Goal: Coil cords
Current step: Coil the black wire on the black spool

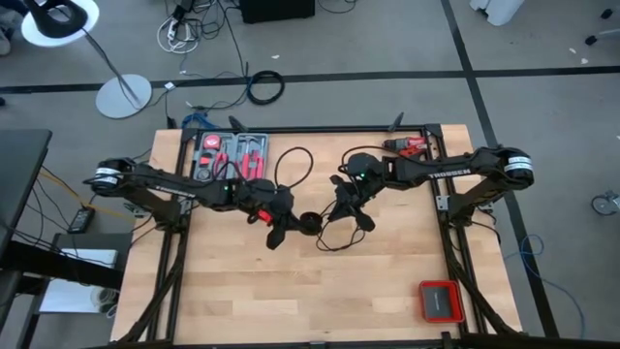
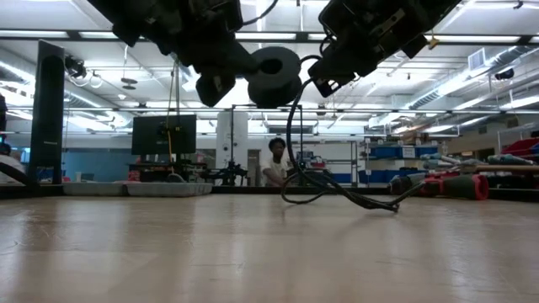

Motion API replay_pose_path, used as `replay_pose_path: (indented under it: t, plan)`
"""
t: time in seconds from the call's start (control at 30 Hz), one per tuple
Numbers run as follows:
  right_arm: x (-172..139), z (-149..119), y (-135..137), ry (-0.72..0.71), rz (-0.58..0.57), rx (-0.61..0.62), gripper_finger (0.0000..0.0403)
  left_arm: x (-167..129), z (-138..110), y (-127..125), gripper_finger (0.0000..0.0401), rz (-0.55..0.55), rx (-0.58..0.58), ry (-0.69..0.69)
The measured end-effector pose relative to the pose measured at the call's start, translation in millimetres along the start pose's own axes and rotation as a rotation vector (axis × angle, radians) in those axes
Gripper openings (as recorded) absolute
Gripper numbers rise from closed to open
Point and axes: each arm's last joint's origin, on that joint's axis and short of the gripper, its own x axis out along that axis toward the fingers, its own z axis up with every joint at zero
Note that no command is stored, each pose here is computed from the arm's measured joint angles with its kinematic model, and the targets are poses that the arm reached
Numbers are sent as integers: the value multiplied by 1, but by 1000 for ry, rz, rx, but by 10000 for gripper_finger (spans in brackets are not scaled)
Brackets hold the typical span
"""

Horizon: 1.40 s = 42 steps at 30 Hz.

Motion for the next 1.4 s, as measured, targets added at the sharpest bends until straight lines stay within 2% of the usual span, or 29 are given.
replay_pose_path:
  t: [0.3,0.6,0.93,1.1,1.4]
  plan:
    - [-13,2,-5,-4,-65,-55,10,1,4,5,0,-109,-44,4]
    - [-12,16,-7,-84,-221,-240,10,4,9,15,0,-179,-40,-24]
    - [-14,26,-8,-170,-252,-376,11,4,20,13,0,-232,123,-140]
    - [-15,33,-6,-249,-204,-349,11,9,22,14,0,-245,219,-185]
    - [-12,29,-4,-214,-178,-285,11,10,31,17,0,-196,371,-234]
